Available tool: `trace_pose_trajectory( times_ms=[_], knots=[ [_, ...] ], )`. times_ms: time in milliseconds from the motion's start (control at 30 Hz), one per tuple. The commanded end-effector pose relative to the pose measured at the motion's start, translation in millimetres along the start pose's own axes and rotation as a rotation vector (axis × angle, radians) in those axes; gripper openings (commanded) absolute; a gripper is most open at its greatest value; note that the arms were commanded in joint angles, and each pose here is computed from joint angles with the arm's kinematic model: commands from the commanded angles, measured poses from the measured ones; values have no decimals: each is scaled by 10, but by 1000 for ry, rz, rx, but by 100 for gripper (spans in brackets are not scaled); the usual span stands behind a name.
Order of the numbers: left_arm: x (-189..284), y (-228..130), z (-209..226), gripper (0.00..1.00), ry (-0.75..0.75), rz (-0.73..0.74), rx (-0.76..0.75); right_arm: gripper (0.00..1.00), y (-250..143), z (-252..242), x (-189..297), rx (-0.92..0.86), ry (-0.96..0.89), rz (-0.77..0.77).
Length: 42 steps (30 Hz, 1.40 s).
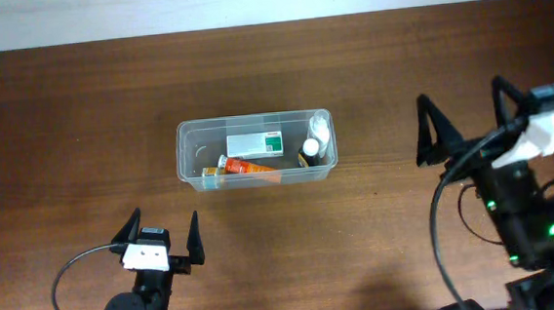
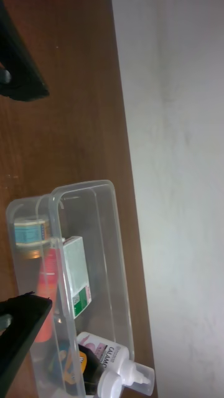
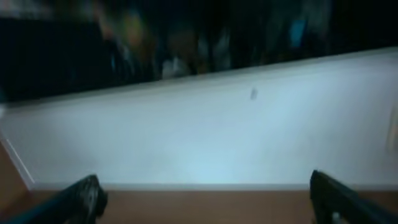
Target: Pack container
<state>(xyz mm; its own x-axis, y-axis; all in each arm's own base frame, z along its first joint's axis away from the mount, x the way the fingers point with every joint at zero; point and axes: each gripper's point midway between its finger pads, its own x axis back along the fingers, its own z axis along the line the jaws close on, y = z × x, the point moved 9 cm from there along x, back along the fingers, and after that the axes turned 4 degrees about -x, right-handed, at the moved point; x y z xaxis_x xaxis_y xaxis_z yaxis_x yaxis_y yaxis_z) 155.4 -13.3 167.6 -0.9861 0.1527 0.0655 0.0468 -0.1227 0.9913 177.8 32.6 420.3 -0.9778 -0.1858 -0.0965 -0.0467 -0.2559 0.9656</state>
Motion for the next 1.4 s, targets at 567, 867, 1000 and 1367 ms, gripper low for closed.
trace_pose_trajectory(
  times_ms=[567,867,1000,1367],
  knots=[
    [0,-19,6,99,5,-1,-16,98,-1761,-500,377,57,-7,-95],
    [0,-19,6,99,5,-1,-16,98,-2233,-581,409,54,9,34],
    [0,-19,6,99,5,-1,-16,98,-2318,-607,435,75,-8,86],
    [0,-19,6,99,5,-1,-16,98,-2447,-651,492,71,-43,164]
  ],
)
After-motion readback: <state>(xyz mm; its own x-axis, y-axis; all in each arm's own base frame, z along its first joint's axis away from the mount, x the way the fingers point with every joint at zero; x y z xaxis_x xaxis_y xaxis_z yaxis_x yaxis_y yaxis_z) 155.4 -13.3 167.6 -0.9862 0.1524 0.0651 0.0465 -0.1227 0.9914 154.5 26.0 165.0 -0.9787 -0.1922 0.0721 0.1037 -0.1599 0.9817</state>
